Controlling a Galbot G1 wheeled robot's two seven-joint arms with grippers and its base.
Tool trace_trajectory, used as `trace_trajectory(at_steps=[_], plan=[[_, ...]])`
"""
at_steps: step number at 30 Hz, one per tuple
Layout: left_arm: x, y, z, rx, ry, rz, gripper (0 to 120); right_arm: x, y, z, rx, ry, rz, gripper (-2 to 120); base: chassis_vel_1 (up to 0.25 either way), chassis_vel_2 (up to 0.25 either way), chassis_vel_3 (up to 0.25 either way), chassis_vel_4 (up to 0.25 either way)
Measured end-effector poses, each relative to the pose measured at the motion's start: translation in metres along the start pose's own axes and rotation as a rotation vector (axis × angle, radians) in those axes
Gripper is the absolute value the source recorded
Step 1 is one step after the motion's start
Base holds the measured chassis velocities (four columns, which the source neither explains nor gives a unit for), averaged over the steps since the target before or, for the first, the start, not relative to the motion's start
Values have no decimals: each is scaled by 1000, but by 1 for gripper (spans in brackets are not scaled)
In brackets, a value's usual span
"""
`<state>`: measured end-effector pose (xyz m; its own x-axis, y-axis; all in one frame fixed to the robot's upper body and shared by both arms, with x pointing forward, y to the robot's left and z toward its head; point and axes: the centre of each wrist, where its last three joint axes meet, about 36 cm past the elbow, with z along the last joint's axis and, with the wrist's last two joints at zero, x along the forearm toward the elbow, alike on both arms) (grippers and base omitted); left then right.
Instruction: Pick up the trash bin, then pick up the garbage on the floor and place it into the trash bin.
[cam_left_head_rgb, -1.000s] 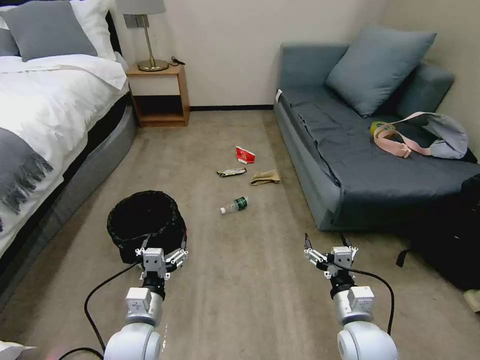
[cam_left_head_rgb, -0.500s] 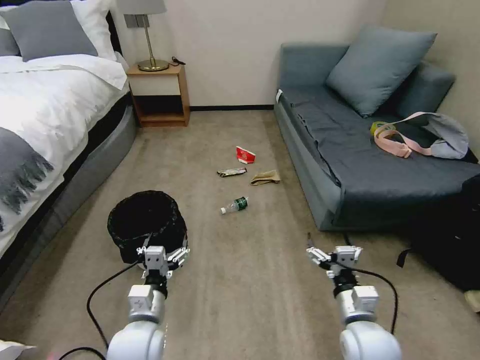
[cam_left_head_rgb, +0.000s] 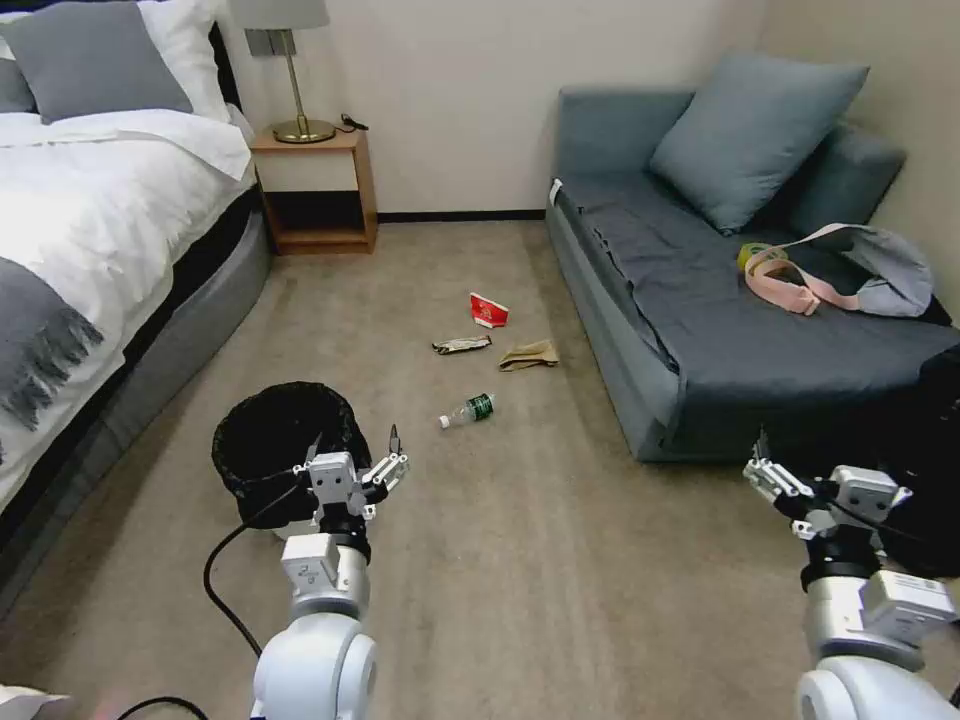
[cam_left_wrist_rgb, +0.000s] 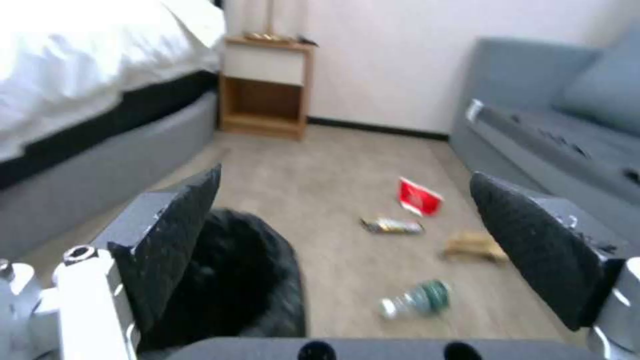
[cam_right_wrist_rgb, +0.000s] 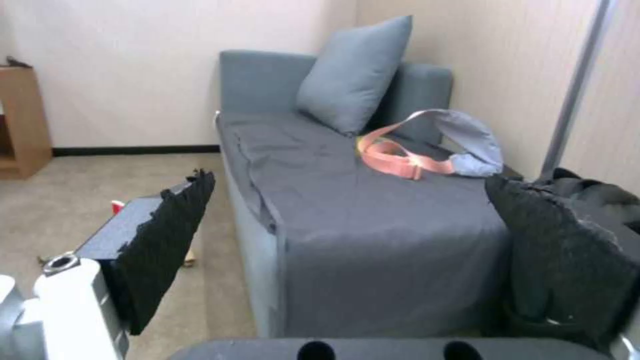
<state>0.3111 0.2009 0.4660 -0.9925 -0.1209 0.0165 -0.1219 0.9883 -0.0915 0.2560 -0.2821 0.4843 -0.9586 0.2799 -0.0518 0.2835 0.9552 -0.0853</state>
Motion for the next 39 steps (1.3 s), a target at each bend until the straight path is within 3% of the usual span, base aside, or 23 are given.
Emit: trace_trajectory(at_steps=[1,5,15,19,20,23,24,26,35,39], plan=[[0,0,0,0,0,0,100,0,0,0,0,0,0,100,0,0,0,0],[-8,37,-37,39,-58,-48,100,1,3,2,-5,7,-17,100,0,0,0,0],[-13,49,-44,38,-54,-51,100,0,3,7,-7,7,-30,100,0,0,0,0],[-43,106,-45,-40,44,-107,100,-1,5,13,-11,15,-43,100,0,0,0,0],[-43,106,-45,-40,44,-107,100,-1,5,13,-11,15,-43,100,0,0,0,0],[-65,155,-58,-83,103,-167,100,-2,6,16,-13,19,-53,100,0,0,0,0],[-65,155,-58,-83,103,-167,100,-2,6,16,-13,19,-53,100,0,0,0,0],[-74,182,-71,-101,123,-206,100,-3,6,18,-12,21,-57,100,0,0,0,0],[-79,191,-74,-100,139,-213,100,-7,8,25,-17,27,-75,100,0,0,0,0],[-97,201,-68,-92,181,-217,100,-10,9,27,-18,25,-78,100,0,0,0,0]])
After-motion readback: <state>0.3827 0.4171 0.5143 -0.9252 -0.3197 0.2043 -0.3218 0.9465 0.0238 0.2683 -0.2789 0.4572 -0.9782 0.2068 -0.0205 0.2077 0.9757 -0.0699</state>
